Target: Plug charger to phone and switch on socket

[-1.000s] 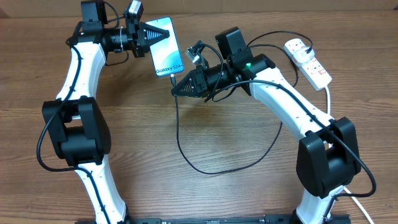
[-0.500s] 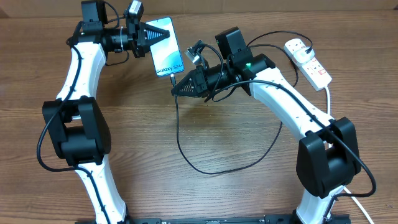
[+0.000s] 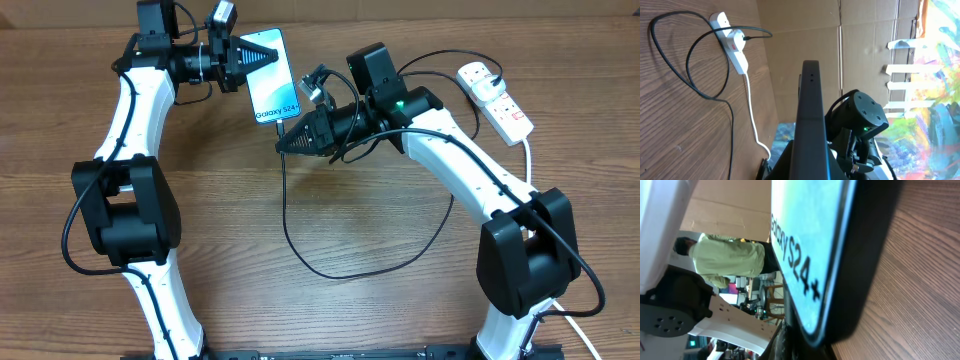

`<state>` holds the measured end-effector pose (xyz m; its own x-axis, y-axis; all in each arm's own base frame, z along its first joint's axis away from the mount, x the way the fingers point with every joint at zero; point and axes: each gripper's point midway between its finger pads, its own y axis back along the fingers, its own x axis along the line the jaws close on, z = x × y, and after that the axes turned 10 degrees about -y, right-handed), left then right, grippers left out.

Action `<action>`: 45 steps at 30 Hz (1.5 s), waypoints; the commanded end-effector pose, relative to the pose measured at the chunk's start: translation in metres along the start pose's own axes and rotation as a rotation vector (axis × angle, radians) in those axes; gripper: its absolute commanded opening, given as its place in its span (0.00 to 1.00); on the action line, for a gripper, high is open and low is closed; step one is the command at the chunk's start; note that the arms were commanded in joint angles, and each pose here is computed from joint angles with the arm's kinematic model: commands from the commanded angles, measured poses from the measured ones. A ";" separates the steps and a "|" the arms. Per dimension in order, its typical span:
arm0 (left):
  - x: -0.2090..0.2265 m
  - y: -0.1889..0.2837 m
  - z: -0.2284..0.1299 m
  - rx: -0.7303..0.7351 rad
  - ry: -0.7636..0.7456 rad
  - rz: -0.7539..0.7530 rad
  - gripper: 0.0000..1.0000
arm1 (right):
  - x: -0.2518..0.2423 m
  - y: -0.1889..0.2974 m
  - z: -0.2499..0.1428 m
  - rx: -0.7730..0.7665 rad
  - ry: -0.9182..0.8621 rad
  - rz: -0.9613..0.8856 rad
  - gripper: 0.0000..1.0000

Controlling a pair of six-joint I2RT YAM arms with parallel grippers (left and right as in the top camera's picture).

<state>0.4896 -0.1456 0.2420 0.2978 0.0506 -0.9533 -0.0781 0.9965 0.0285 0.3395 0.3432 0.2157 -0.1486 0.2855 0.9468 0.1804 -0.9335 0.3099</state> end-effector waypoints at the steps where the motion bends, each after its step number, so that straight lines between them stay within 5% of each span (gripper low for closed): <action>1: -0.018 -0.004 -0.004 0.027 -0.015 -0.046 0.04 | -0.002 0.015 0.014 -0.050 -0.001 0.005 0.04; 24: -0.020 -0.025 -0.019 0.073 0.057 -0.058 0.04 | -0.009 0.018 0.037 -0.157 0.025 -0.061 0.04; 45: -0.021 -0.035 -0.025 0.090 -0.053 -0.072 0.04 | -0.015 0.028 0.043 -0.184 -0.004 -0.074 0.04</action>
<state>0.4870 -0.1547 0.2310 0.3122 0.0962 -0.9451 -0.0866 0.9936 0.0725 0.3543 0.3380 0.2109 -0.1103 0.3028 0.9467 0.1259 -0.9405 0.3155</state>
